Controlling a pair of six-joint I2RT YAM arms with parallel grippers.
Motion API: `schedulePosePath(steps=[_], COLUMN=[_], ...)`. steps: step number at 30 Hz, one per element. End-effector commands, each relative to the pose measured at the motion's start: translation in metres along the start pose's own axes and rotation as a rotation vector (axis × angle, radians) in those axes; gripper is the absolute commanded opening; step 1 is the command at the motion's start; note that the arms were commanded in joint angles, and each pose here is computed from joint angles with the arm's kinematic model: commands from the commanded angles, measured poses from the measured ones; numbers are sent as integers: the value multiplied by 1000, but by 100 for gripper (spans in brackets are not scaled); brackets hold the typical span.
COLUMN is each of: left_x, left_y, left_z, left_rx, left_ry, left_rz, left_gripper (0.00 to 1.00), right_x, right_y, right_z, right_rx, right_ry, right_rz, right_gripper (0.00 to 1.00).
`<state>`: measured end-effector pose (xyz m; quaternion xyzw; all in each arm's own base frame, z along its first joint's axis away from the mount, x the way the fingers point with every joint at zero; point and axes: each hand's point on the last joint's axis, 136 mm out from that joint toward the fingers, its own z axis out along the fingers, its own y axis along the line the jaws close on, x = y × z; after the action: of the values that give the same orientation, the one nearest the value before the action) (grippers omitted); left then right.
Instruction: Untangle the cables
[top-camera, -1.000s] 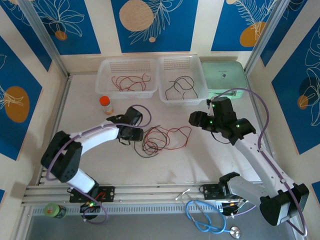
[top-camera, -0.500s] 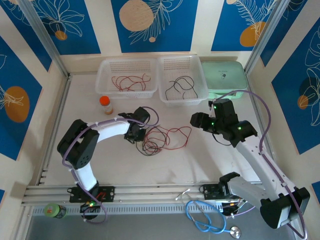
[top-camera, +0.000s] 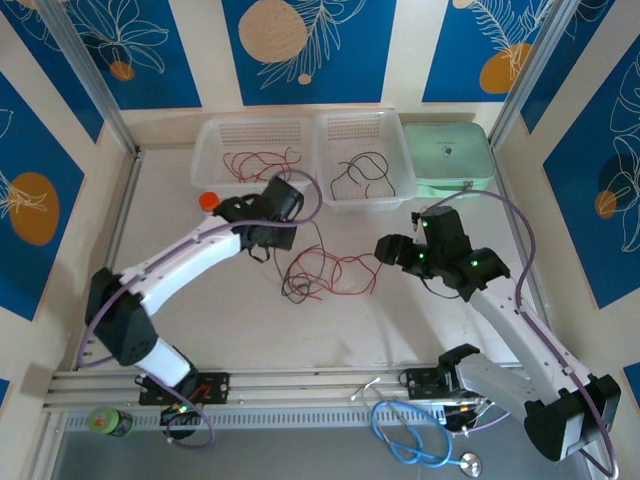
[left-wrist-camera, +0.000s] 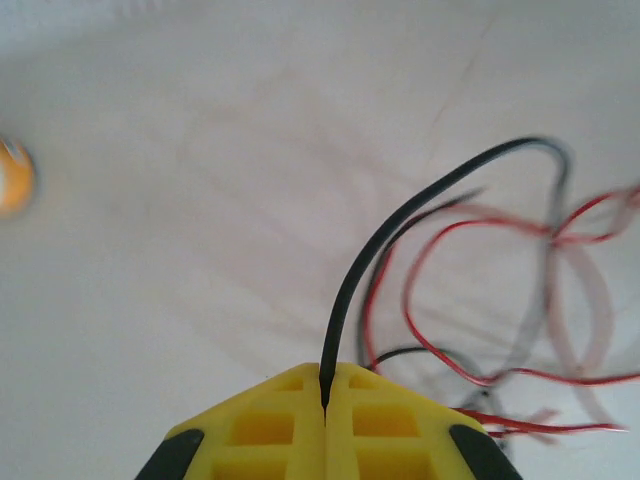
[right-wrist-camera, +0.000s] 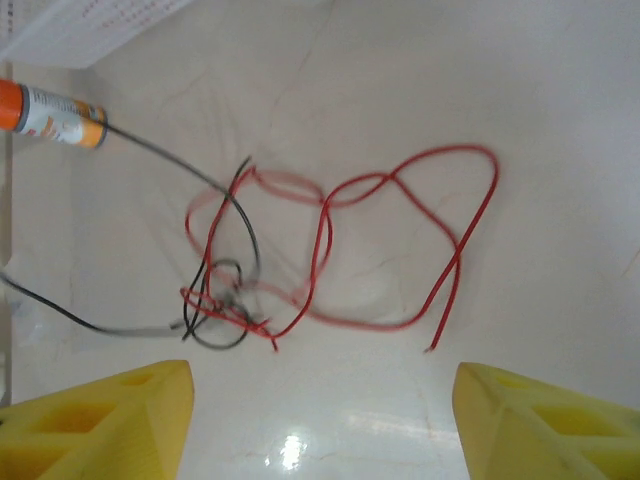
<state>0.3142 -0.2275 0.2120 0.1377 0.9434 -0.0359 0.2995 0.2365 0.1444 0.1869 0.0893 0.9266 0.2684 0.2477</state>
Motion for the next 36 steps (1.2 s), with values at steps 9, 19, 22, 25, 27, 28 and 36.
schedulePosePath(steps=[9, 19, 22, 25, 27, 28, 36], left_x=[-48, -81, -83, -84, -86, -87, -118], left_y=[-20, -34, -35, -35, -34, -35, -42], left_z=[-97, -142, -148, -153, -158, -161, -166], left_rx=[66, 139, 152, 157, 165, 170, 152], left_ry=[-153, -289, -308, -320, -338, -347, -448], left_rz=[127, 114, 109, 105, 102, 103, 135], left_gripper=[0, 0, 0, 0, 0, 0, 0], right_x=[35, 39, 39, 43, 45, 44, 45], right_y=[52, 77, 71, 60, 59, 60, 56], right_z=[29, 55, 65, 77, 84, 86, 71], right_rx=[-185, -332, -365, -386, -384, -382, -155], right_ry=[111, 106, 91, 96, 112, 119, 52], right_rz=[65, 333, 506, 696, 759, 759, 471], right_gripper=[75, 73, 73, 74, 75, 75, 72])
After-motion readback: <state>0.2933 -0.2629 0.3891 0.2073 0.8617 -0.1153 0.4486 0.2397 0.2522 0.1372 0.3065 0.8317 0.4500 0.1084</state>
